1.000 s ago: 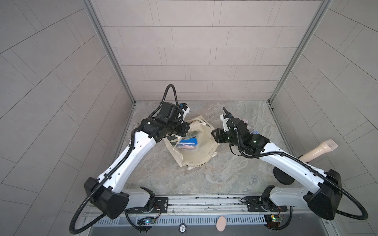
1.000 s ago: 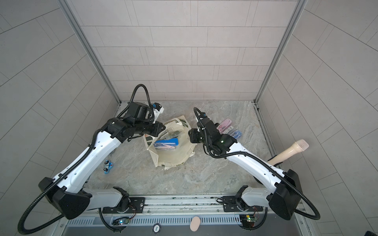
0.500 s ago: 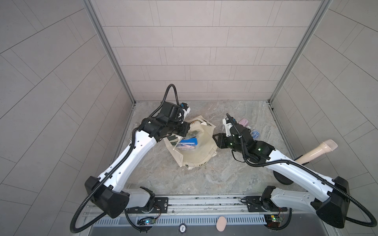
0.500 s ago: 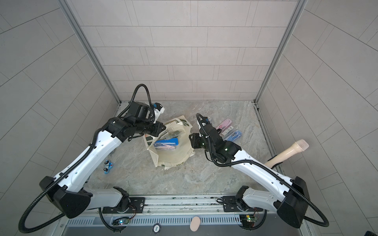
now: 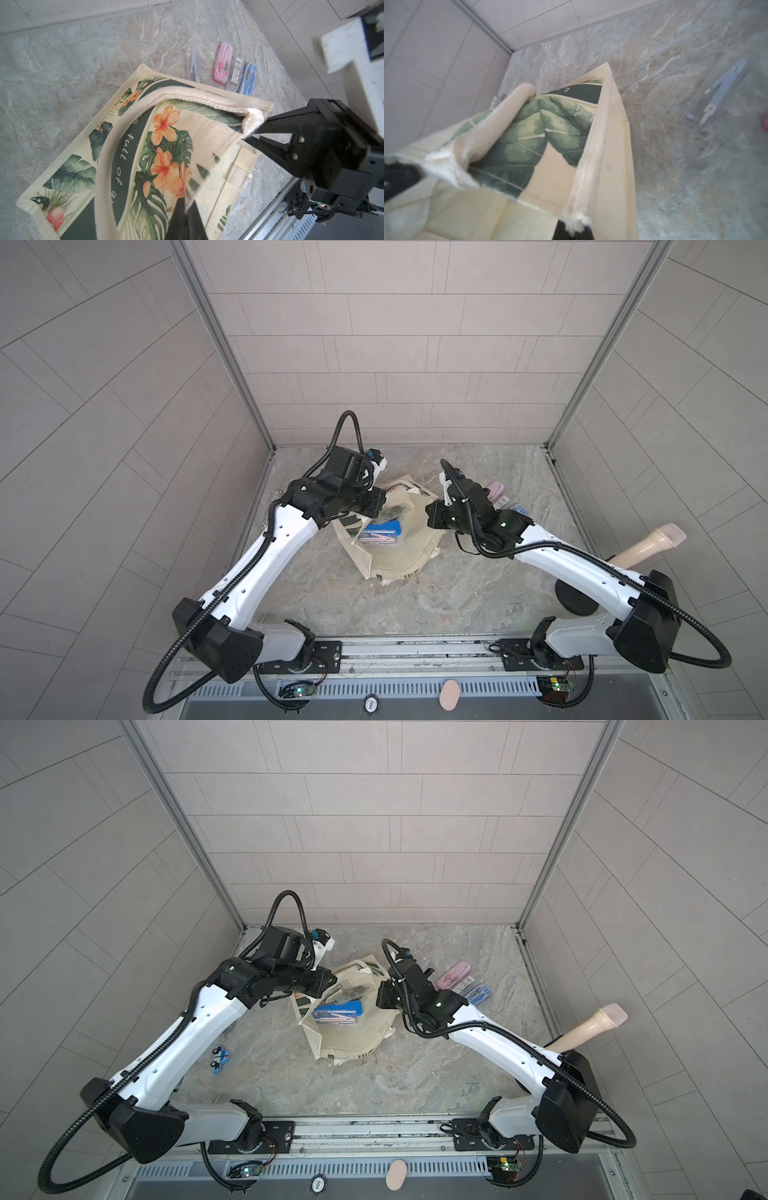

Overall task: Take out the compass set from the canvas bag
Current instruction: Adjust the canvas bag at the center of the board, then pick up the compass set from the canvas bag.

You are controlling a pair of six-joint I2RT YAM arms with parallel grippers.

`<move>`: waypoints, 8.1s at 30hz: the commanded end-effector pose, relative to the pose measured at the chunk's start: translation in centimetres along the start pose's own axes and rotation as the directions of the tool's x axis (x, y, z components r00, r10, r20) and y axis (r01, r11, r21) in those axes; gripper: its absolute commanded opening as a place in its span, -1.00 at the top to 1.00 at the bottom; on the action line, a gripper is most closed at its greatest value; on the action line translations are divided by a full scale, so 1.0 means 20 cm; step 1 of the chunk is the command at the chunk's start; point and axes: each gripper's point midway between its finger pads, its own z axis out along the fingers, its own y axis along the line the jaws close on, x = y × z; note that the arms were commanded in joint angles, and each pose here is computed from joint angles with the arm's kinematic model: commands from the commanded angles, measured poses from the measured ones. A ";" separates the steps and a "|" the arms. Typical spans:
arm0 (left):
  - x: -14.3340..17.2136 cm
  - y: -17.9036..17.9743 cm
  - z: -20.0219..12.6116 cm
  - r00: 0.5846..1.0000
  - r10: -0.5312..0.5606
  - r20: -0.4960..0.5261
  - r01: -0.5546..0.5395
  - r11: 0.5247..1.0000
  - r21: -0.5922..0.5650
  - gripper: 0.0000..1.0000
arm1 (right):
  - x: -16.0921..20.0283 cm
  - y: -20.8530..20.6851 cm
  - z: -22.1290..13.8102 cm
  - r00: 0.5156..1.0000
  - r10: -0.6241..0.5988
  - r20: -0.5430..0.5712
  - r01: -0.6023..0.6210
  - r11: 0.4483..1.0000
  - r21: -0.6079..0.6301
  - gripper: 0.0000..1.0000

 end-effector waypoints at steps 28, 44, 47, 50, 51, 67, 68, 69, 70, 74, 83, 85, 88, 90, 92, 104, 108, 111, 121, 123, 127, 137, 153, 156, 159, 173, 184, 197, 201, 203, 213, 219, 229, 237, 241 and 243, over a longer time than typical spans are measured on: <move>0.45 0.10 -0.22 0.991 0.038 -0.125 -0.075 0.950 -0.303 -0.21 | -0.10 0.02 -0.05 0.995 0.095 0.033 -0.094 0.996 -0.005 1.00; 0.26 0.14 -0.08 0.985 0.111 -0.134 -0.154 0.918 -0.365 1.00 | -0.03 -0.08 -0.07 0.999 0.043 0.011 -0.043 0.998 0.048 1.00; 0.21 0.20 -0.13 0.983 0.140 -0.123 -0.180 0.879 -0.442 1.00 | 0.01 -0.12 -0.07 1.000 0.002 -0.021 -0.001 0.996 0.084 1.00; 0.17 0.24 -0.15 0.982 0.153 -0.106 -0.186 0.851 -0.491 1.00 | 0.06 -0.17 -0.06 0.999 -0.023 -0.048 0.029 0.992 0.125 1.00; 0.16 0.24 -0.16 0.983 0.156 -0.097 -0.184 0.849 -0.495 1.00 | 0.06 -0.18 -0.07 0.998 -0.030 -0.052 0.037 0.991 0.129 1.00; 0.17 0.24 -0.09 0.985 0.146 -0.095 -0.174 0.857 -0.486 1.00 | 0.25 0.17 -0.35 0.925 -0.379 -0.020 0.370 0.912 -0.175 -0.05; 0.17 0.24 -0.09 0.985 0.144 -0.092 -0.171 0.858 -0.485 1.00 | 0.29 0.22 -0.34 0.923 -0.383 -0.026 0.370 0.906 -0.207 -0.05; 0.18 0.24 -0.09 0.986 0.141 -0.088 -0.166 0.860 -0.483 1.00 | 0.32 0.27 -0.33 0.925 -0.379 -0.031 0.361 0.903 -0.234 -0.05; 0.17 0.23 -0.09 0.987 0.139 -0.084 -0.162 0.862 -0.480 1.00 | 0.35 0.29 -0.31 0.926 -0.375 -0.041 0.354 0.903 -0.244 -0.05; 0.17 0.23 -0.09 0.987 0.138 -0.079 -0.159 0.867 -0.473 1.00 | 0.43 0.26 -0.15 0.942 -0.315 -0.114 0.293 0.940 -0.176 -0.08; 0.15 0.19 -0.09 0.985 0.157 -0.078 -0.175 0.883 -0.435 1.00 | 0.52 0.18 0.10 0.878 -0.432 -0.207 0.425 0.902 -0.081 -0.20; 0.15 0.16 -0.07 0.982 0.168 -0.090 -0.190 0.895 -0.403 1.00 | 0.53 0.15 0.14 0.887 -0.406 -0.220 0.403 0.913 -0.061 -0.24; 0.16 0.15 -0.06 0.980 0.170 -0.101 -0.196 0.899 -0.392 1.00 | 0.54 0.11 0.22 0.920 -0.320 -0.227 0.317 0.947 -0.051 -0.25; 0.16 0.15 -0.05 0.981 0.171 -0.094 -0.194 0.900 -0.391 1.00 | 0.55 0.08 0.28 0.933 -0.263 -0.246 0.262 0.964 -0.038 -0.17; 0.16 0.14 -0.05 0.981 0.176 -0.084 -0.195 0.905 -0.378 1.00 | 0.56 0.05 0.33 0.935 -0.227 -0.271 0.231 0.973 -0.019 -0.12; 0.16 0.09 -0.01 0.971 0.223 -0.092 -0.240 0.920 -0.309 1.00 | 0.61 0.04 0.62 0.912 -0.213 -0.350 0.241 0.970 0.038 -0.05; 0.14 0.08 -0.02 0.973 0.223 -0.066 -0.232 0.924 -0.305 1.00 | 0.59 0.01 0.68 0.927 -0.182 -0.328 0.217 0.974 0.072 -0.27; 0.14 0.08 -0.03 0.973 0.223 -0.053 -0.228 0.924 -0.308 1.00 | 0.58 -0.02 0.70 0.937 -0.164 -0.310 0.207 0.972 0.111 -0.42; 0.14 0.09 -0.03 0.970 0.235 -0.053 -0.240 0.919 -0.313 1.00 | 0.50 -0.02 0.69 0.968 -0.118 -0.222 0.147 0.982 0.120 -0.49; 0.15 0.09 -0.01 0.970 0.236 -0.064 -0.244 0.919 -0.310 1.00 | 0.49 0.01 0.70 0.974 -0.112 -0.197 0.128 0.989 0.072 -0.52; 0.19 0.09 0.02 0.969 0.233 -0.081 -0.247 0.923 -0.295 1.00 | 0.49 0.05 0.73 0.984 -0.049 -0.172 0.048 0.999 -0.010 -0.55; 0.38 0.11 0.08 0.977 0.189 -0.096 -0.208 0.944 -0.258 1.00 | 0.42 0.18 0.66 0.996 -0.015 -0.091 -0.002 0.983 -0.185 -0.50; 0.42 0.12 0.10 0.974 0.187 -0.127 -0.213 0.944 -0.250 1.00 | 0.39 0.30 0.65 0.994 0.074 -0.083 -0.099 0.927 -0.363 -0.32; 0.41 0.12 0.10 0.974 0.186 -0.130 -0.214 0.944 -0.252 1.00 | 0.39 0.28 0.65 0.992 0.084 -0.095 -0.111 0.938 -0.328 -0.30; 0.40 0.11 0.10 0.974 0.186 -0.127 -0.213 0.944 -0.251 1.00 | 0.41 0.11 0.66 0.992 0.084 -0.098 -0.097 0.986 -0.136 -0.41; 0.40 0.10 0.12 0.970 0.193 -0.146 -0.223 0.947 -0.229 1.00 | 0.40 0.10 0.83 0.982 0.145 -0.123 -0.162 0.977 -0.142 -0.63; 0.39 0.09 0.11 0.967 0.204 -0.154 -0.235 0.946 -0.223 1.00 | 0.38 0.29 0.87 0.980 0.131 -0.151 -0.172 0.938 -0.301 -0.61; 0.38 0.10 0.12 0.964 0.210 -0.164 -0.245 0.939 -0.240 1.00 | 0.46 0.36 0.76 0.970 0.156 -0.187 -0.224 0.871 -0.438 -0.34; 0.37 0.10 0.12 0.964 0.209 -0.167 -0.245 0.940 -0.238 1.00 | 0.47 0.37 0.76 0.969 0.154 -0.191 -0.225 0.868 -0.443 -0.18; 0.36 0.10 0.11 0.964 0.210 -0.163 -0.246 0.939 -0.239 1.00 | 0.47 0.37 0.76 0.970 0.147 -0.193 -0.219 0.872 -0.437 -0.11; 0.37 0.11 0.10 0.962 0.214 -0.167 -0.251 0.935 -0.249 1.00 | 0.48 0.37 0.76 0.970 0.137 -0.199 -0.213 0.873 -0.438 0.29; 0.36 0.10 0.09 0.962 0.216 -0.165 -0.252 0.936 -0.246 1.00 | 0.48 0.37 0.75 0.972 0.125 -0.199 -0.202 0.878 -0.433 0.35; 0.36 0.11 0.06 0.962 0.214 -0.170 -0.253 0.931 -0.262 1.00 | 0.49 0.35 0.68 0.976 0.079 -0.201 -0.158 0.894 -0.419 0.53; 0.35 0.14 0.04 0.965 0.209 -0.160 -0.249 0.922 -0.296 1.00 | 0.49 0.37 0.41 0.982 -0.014 -0.189 -0.065 0.911 -0.408 0.57; 0.34 0.14 0.03 0.968 0.203 -0.149 -0.240 0.923 -0.301 1.00 | 0.49 0.32 0.22 0.985 -0.047 -0.166 -0.020 0.926 -0.377 0.60; 0.34 0.14 0.03 0.969 0.203 -0.140 -0.237 0.923 -0.304 1.00 | 0.48 0.28 0.10 0.988 -0.049 -0.146 -0.006 0.935 -0.354 0.61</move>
